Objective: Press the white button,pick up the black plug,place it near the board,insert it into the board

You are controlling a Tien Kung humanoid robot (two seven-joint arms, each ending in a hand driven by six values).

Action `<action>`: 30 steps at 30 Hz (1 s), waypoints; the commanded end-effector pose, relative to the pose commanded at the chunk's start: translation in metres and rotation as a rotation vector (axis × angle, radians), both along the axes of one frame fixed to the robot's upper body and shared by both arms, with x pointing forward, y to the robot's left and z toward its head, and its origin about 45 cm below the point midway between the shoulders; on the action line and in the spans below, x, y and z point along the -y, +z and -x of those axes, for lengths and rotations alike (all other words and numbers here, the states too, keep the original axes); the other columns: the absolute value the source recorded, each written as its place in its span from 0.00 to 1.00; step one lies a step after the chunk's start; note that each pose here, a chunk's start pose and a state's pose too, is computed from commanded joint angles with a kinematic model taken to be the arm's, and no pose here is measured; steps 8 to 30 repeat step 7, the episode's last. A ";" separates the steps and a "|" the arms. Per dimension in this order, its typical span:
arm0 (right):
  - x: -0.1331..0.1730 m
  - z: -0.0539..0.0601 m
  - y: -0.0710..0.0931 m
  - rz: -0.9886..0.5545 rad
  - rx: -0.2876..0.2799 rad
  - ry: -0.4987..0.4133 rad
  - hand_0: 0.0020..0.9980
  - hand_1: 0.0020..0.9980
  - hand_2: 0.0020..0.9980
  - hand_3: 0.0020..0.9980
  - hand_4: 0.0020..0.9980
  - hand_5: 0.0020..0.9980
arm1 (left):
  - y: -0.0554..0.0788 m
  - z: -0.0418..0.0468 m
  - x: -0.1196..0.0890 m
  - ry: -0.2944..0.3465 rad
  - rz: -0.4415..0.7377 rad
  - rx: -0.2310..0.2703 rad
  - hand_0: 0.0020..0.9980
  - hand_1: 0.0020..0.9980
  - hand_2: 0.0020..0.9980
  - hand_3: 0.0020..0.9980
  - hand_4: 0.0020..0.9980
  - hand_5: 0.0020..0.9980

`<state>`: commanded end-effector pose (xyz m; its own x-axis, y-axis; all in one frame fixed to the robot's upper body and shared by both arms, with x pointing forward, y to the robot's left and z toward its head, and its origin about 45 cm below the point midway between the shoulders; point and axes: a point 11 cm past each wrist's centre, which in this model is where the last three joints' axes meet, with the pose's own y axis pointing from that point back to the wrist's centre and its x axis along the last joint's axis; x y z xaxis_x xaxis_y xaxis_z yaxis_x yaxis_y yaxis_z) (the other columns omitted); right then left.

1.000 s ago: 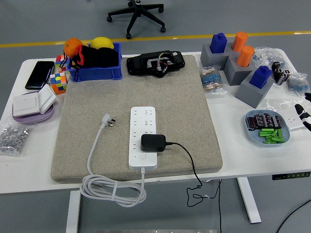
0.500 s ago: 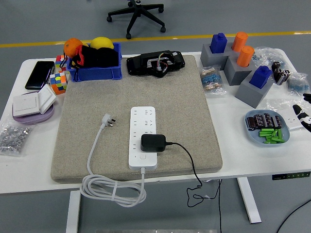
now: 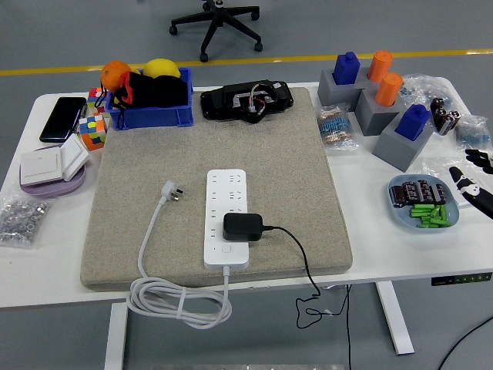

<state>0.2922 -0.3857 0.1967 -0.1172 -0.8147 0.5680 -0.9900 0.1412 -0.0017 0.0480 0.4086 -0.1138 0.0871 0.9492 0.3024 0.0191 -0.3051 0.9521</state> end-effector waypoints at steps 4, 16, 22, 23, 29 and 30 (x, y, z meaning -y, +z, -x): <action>-0.006 -0.002 -0.003 -0.004 -0.024 0.018 0.84 0.78 0.74 0.73 0.82 0.60 | 0.001 0.0057 -0.005 0.010 -0.012 -0.011 0.47 0.50 0.50 0.59 0.57 0.27; -0.009 -0.003 -0.004 -0.007 -0.037 0.025 0.84 0.78 0.74 0.73 0.82 0.60 | 0.001 0.0056 -0.006 0.010 -0.014 -0.011 0.47 0.50 0.50 0.59 0.57 0.27; -0.009 -0.003 -0.004 -0.007 -0.037 0.025 0.84 0.78 0.74 0.73 0.82 0.60 | 0.001 0.0056 -0.006 0.010 -0.014 -0.011 0.47 0.50 0.50 0.59 0.57 0.27; -0.009 -0.003 -0.004 -0.007 -0.037 0.025 0.84 0.78 0.74 0.73 0.82 0.60 | 0.001 0.0056 -0.006 0.010 -0.014 -0.011 0.47 0.50 0.50 0.59 0.57 0.27; -0.009 -0.003 -0.004 -0.007 -0.037 0.025 0.84 0.78 0.74 0.73 0.82 0.60 | 0.001 0.0056 -0.006 0.010 -0.014 -0.011 0.47 0.50 0.50 0.59 0.57 0.27; -0.009 -0.003 -0.004 -0.007 -0.037 0.025 0.84 0.78 0.74 0.73 0.82 0.60 | 0.001 0.0056 -0.006 0.010 -0.014 -0.011 0.47 0.50 0.50 0.59 0.57 0.27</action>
